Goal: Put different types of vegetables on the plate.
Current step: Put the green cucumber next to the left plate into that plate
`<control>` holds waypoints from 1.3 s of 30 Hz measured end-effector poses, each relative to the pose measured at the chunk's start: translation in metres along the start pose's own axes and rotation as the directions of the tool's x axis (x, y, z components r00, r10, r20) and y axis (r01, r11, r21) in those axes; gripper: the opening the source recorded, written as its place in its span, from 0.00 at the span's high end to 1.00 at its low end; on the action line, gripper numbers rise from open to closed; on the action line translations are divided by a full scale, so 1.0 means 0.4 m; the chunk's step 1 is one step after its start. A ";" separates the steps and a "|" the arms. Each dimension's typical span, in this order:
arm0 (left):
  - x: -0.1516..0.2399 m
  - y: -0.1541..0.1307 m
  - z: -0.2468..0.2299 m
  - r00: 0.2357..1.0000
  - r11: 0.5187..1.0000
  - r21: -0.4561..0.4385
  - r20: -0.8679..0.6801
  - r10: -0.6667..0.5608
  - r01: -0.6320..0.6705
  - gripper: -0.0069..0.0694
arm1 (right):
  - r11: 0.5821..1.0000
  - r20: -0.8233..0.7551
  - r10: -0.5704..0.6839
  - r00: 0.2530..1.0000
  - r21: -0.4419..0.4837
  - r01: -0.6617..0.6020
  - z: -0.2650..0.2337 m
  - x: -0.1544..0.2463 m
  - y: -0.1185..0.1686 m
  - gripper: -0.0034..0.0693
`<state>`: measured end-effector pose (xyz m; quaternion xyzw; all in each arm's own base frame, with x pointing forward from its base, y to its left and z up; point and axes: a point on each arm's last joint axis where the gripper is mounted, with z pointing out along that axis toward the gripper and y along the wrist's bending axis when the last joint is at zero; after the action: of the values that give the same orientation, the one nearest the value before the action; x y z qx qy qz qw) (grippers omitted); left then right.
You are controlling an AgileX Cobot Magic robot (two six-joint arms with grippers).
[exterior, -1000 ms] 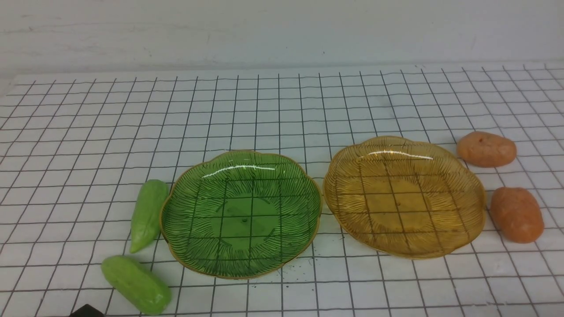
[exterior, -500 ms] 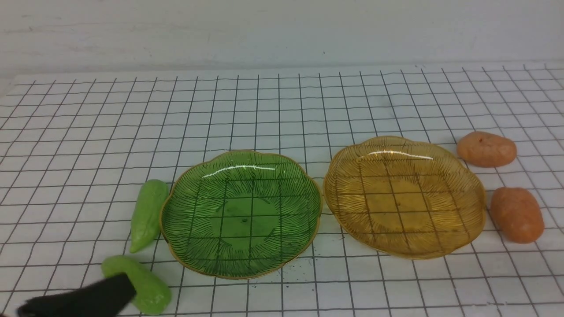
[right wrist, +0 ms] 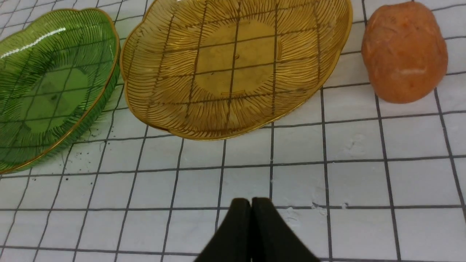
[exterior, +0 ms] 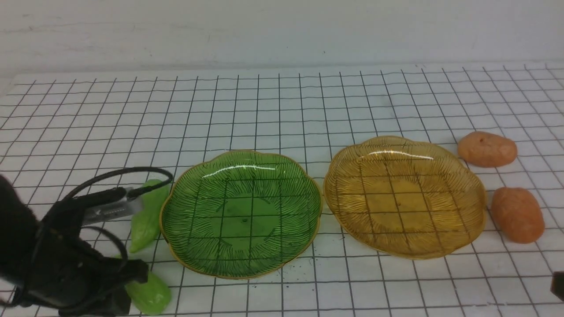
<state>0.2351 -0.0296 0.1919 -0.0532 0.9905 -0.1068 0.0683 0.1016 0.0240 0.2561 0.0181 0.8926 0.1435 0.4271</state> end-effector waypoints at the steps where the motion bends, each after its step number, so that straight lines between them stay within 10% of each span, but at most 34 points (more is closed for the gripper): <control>1: -0.027 -0.002 0.004 1.000 1.000 -0.005 0.002 0.006 -0.006 0.68 | 1.000 -0.005 -0.001 1.000 0.000 0.001 0.001 0.001 0.000 0.97; 23: -0.098 0.005 0.027 0.947 0.946 -0.082 0.107 -0.304 0.313 0.20 | 1.000 0.028 -0.030 0.999 -0.009 0.030 0.002 -0.007 0.004 0.97; 39: -0.107 0.006 -0.023 0.981 0.964 -0.183 0.039 -0.189 0.193 0.41 | 0.999 0.023 -0.033 0.999 -0.013 0.033 0.002 -0.006 0.005 0.97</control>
<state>0.2755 -0.0202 0.2054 -0.1559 0.9856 -0.0195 0.0630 0.1034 0.0258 0.2578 0.0023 0.8868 0.1421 0.4397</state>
